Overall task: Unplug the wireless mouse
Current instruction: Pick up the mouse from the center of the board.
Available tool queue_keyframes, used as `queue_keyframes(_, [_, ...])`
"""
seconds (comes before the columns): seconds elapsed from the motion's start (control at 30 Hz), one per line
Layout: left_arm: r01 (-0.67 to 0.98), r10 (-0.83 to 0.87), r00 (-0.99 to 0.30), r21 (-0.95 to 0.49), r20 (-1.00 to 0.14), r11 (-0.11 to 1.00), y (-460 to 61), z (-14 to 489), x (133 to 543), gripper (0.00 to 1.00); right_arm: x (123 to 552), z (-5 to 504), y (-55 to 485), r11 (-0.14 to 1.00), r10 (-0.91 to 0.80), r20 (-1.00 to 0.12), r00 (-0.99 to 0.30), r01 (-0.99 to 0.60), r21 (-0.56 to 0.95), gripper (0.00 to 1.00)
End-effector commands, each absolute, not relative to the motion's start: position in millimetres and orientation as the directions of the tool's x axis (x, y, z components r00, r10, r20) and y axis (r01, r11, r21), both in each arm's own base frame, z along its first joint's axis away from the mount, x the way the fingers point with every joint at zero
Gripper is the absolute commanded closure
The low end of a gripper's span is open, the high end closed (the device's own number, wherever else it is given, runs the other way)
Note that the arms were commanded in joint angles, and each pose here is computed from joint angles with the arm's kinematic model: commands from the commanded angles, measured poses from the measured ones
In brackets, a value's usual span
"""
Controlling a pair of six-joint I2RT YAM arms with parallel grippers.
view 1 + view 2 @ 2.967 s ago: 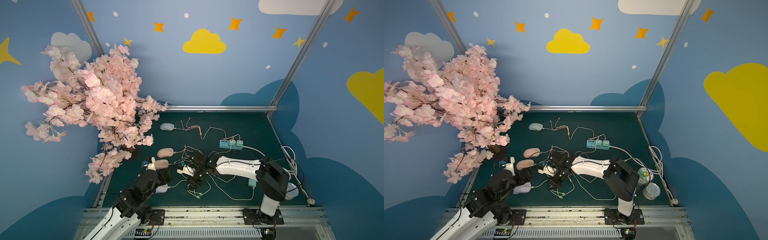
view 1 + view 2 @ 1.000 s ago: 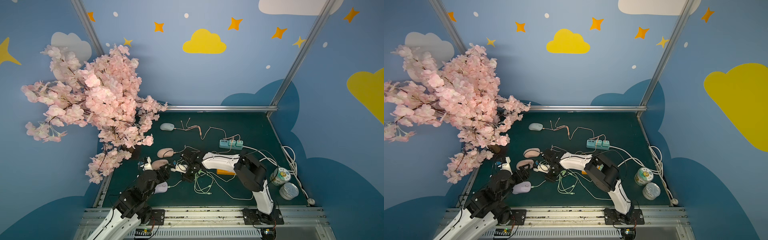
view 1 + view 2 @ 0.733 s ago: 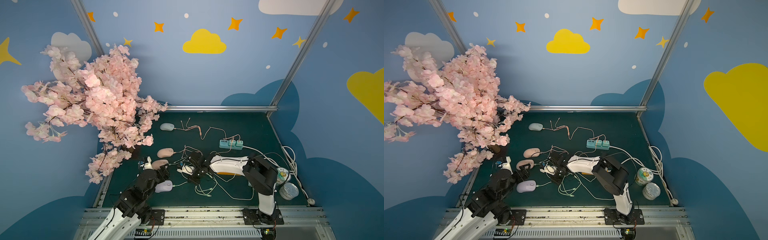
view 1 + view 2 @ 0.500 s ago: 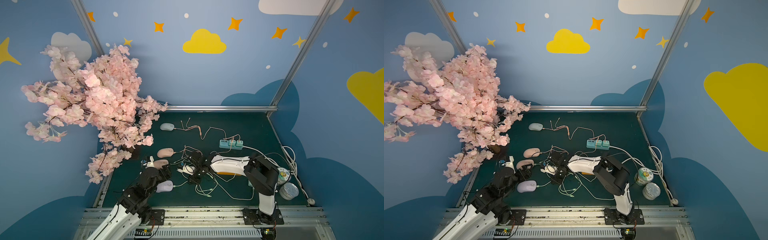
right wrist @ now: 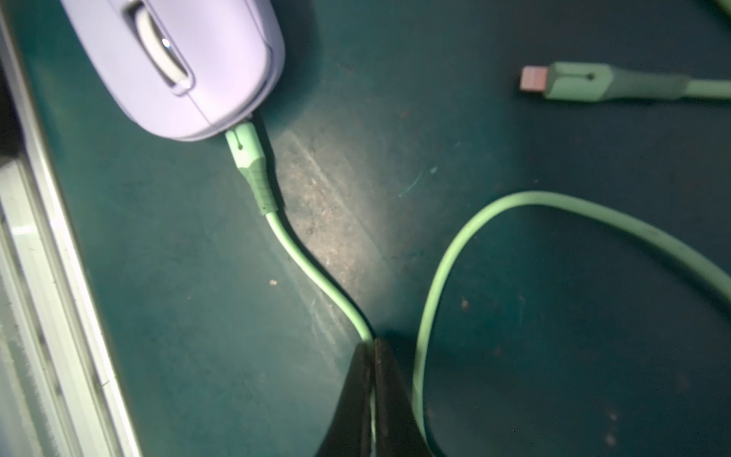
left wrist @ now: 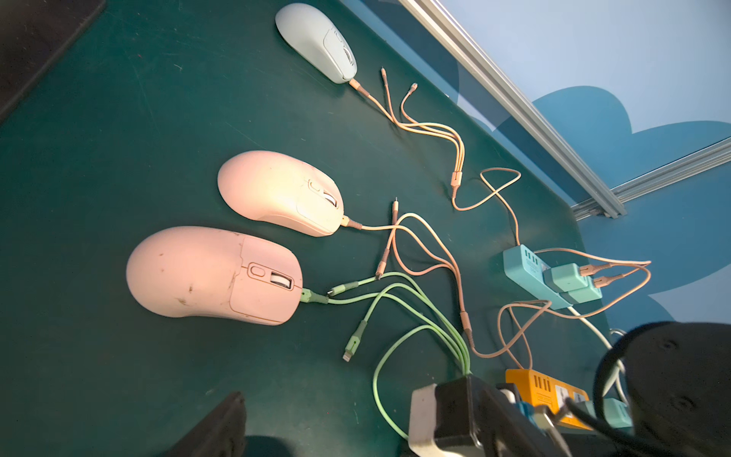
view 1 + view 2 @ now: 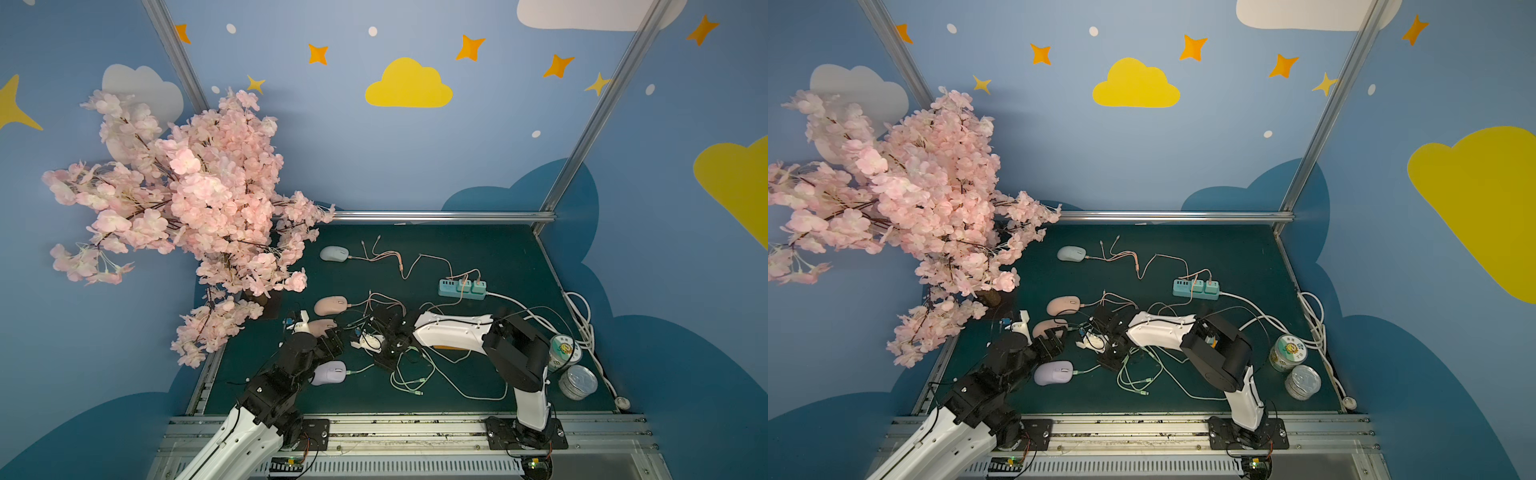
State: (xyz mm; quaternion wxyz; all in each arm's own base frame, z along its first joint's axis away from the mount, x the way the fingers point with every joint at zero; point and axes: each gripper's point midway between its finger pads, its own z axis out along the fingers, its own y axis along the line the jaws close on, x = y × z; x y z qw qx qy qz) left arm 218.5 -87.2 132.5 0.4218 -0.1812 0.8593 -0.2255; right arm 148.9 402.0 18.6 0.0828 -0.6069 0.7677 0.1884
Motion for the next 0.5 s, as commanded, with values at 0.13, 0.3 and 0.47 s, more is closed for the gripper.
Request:
queue_keyframes(0.13, [-0.095, -0.496, -0.564, -0.545, -0.66, 0.833, -83.5, 147.7, 221.1, 0.09, 124.7, -15.0, 355.1, 0.197, -0.967, -0.137, -0.216, -0.971, 0.137, 0.55])
queue_keyframes(0.3, [-0.096, -0.502, -0.56, -0.55, -0.659, 0.83, -80.1, 151.4, 221.1, 0.09, 130.1, -21.2, 346.6, 0.204, -0.976, -0.067, -0.208, -0.977, 0.068, 0.68])
queue_keyframes(0.47, [-0.09, -0.512, -0.549, -0.562, -0.661, 0.822, -78.3, 157.5, 221.4, 0.09, 141.9, -27.6, 329.2, 0.233, -0.971, 0.041, -0.234, -0.972, -0.018, 0.66])
